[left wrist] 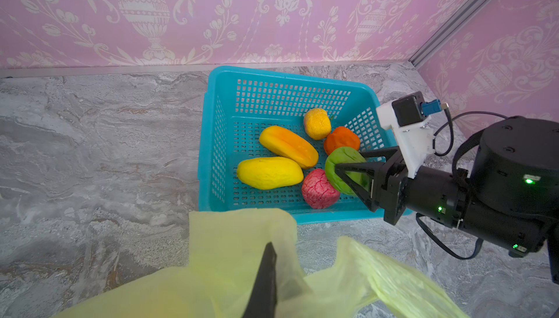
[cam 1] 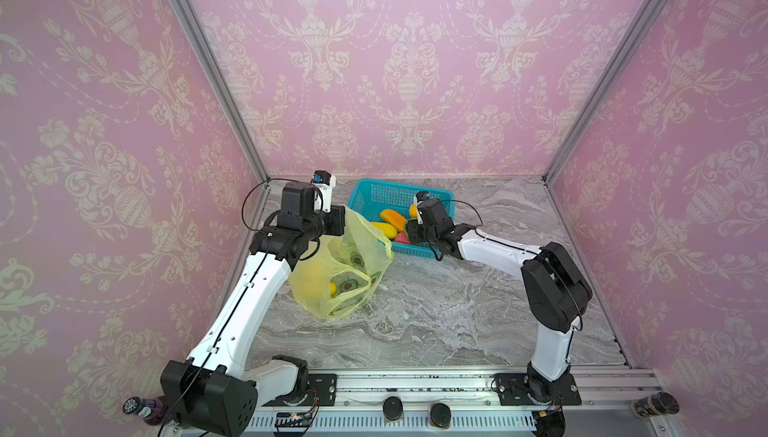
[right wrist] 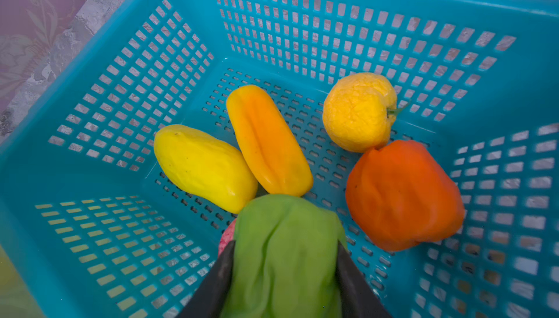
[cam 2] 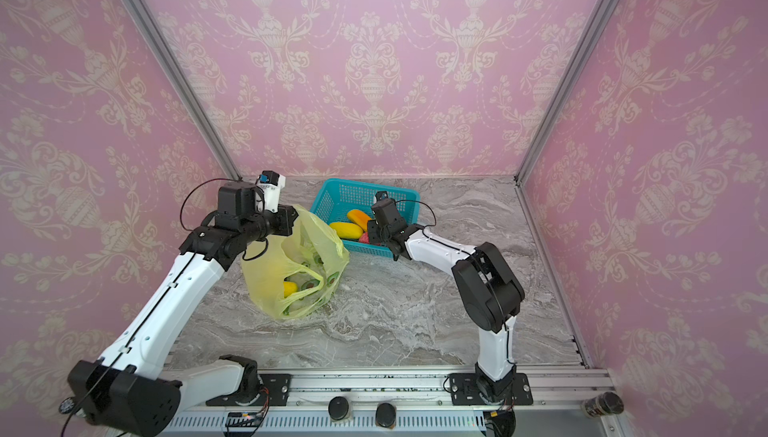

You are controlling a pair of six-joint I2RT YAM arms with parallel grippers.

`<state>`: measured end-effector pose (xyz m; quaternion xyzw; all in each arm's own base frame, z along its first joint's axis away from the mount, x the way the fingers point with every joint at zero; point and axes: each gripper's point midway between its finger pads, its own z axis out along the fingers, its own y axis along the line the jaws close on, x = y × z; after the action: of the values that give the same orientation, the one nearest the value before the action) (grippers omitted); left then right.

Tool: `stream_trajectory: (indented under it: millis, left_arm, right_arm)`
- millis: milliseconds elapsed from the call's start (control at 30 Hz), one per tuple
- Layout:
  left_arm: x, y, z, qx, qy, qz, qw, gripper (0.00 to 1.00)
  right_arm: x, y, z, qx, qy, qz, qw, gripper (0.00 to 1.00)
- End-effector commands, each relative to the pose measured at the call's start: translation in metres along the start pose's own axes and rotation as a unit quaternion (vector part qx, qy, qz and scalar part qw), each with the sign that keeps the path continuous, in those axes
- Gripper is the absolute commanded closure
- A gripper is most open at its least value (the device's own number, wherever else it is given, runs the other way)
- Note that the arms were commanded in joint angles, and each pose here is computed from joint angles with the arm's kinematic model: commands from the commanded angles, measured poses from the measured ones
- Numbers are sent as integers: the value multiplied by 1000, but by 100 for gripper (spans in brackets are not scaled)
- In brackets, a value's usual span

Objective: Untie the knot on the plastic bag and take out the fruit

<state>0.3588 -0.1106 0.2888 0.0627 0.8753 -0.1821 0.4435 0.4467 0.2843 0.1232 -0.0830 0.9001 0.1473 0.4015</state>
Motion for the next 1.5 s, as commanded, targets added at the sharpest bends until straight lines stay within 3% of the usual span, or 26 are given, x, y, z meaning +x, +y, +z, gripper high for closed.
stream_trajectory:
  millis: [0, 233, 367, 567, 700, 833, 933, 1033, 1467]
  left_arm:
    - [-2, 1, -4, 1, -3, -7, 1000, 100]
    - [0, 2, 2, 4, 6, -14, 1000, 100]
    - [-1, 3, -1, -1, 1, -11, 1000, 100]
    - [0, 0, 2, 8, 5, -16, 1000, 100]
    - [-2, 3, -3, -1, -2, -12, 1000, 100]
    - [0, 3, 0, 2, 2, -13, 1000, 100]
    - [0, 1, 2, 7, 6, -15, 1000, 100]
    - [0, 3, 0, 2, 2, -13, 1000, 100]
    - [-2, 2, -3, 2, -2, -12, 1000, 100]
  right_arm:
    - [-5, 8, -13, -19, 1, 7, 1000, 42]
    - [-21, -4, -68, -12, -58, 12, 998, 22]
    - [-22, -1, -113, -41, -99, 13, 994, 20]
    - [-22, 35, -196, -104, -187, -55, 975, 40]
    - [-4, 80, -240, -188, -225, -118, 949, 49]
    - [21, 130, -264, -261, -221, -198, 919, 53]
    - [46, 163, -268, -295, -205, -259, 896, 52]
    - [65, 187, -258, -312, -182, -292, 886, 53]
    - [88, 217, -171, -261, -92, -292, 916, 65]
